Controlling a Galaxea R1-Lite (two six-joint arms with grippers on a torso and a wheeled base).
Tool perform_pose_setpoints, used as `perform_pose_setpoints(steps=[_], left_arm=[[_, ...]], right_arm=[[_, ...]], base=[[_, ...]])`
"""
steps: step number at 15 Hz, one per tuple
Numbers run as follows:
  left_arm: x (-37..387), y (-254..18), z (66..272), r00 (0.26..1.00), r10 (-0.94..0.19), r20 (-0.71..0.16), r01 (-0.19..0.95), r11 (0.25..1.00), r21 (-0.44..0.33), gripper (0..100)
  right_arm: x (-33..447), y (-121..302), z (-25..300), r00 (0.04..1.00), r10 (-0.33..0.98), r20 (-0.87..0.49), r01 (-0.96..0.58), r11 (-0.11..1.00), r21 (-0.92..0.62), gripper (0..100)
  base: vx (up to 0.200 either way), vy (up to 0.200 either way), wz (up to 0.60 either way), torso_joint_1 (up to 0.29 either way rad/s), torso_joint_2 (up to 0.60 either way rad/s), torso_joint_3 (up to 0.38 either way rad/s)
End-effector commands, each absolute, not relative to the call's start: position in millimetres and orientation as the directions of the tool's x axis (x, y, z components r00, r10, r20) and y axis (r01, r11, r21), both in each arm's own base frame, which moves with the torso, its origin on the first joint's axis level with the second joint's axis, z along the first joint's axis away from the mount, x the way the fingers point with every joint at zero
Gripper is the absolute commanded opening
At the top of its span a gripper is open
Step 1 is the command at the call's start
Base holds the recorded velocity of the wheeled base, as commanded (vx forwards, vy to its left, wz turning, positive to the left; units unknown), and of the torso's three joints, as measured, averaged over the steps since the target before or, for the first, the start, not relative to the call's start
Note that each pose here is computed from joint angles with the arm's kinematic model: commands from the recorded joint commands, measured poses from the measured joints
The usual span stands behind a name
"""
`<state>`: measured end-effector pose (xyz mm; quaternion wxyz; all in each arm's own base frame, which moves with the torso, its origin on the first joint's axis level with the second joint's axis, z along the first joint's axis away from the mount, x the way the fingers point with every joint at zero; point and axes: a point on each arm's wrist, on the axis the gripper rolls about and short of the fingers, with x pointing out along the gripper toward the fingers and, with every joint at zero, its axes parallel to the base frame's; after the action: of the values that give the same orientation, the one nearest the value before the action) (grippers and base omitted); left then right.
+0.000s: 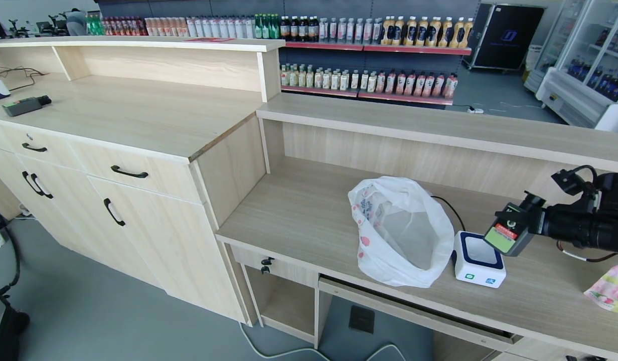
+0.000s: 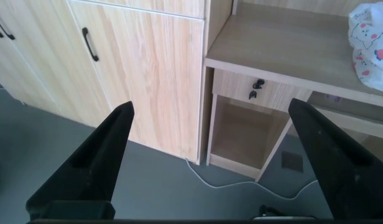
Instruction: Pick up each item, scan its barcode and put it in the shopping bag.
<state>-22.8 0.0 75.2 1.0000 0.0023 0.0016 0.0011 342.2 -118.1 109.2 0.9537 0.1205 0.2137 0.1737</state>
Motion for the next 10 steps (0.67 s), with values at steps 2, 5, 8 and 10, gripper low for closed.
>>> perform_pose_setpoints(steps=[2,5,8,10], left_arm=[[-22.8,0.0,75.2,1.000,0.003,-0.003,-0.003,1.000,0.005,100],[-22.8,0.0,75.2,1.000,0.003,-0.003,-0.003,1.000,0.005,100],[-22.8,0.0,75.2,1.000,0.003,-0.003,-0.003,1.000,0.005,100],[-22.8,0.0,75.2,1.000,0.003,-0.003,-0.003,1.000,0.005,100]], right_arm=[[347.1,-116.6,104.1,0.842,0.392,-0.371,-0.286,0.907,0.310,0],[354.3,-110.9,98.0,0.843,0.404,-0.355,-0.311,0.905,0.292,0],[360.2,-104.5,95.6,0.843,0.417,-0.340,-0.333,0.901,0.279,0],[362.9,-102.3,91.8,0.841,0.423,-0.337,-0.341,0.899,0.276,0]], base=[[0.000,0.000,0.00,0.000,0.00,0.000],[0.000,0.000,0.00,0.000,0.00,0.000],[0.000,0.000,0.00,0.000,0.00,0.000],[0.000,0.000,0.00,0.000,0.00,0.000]])
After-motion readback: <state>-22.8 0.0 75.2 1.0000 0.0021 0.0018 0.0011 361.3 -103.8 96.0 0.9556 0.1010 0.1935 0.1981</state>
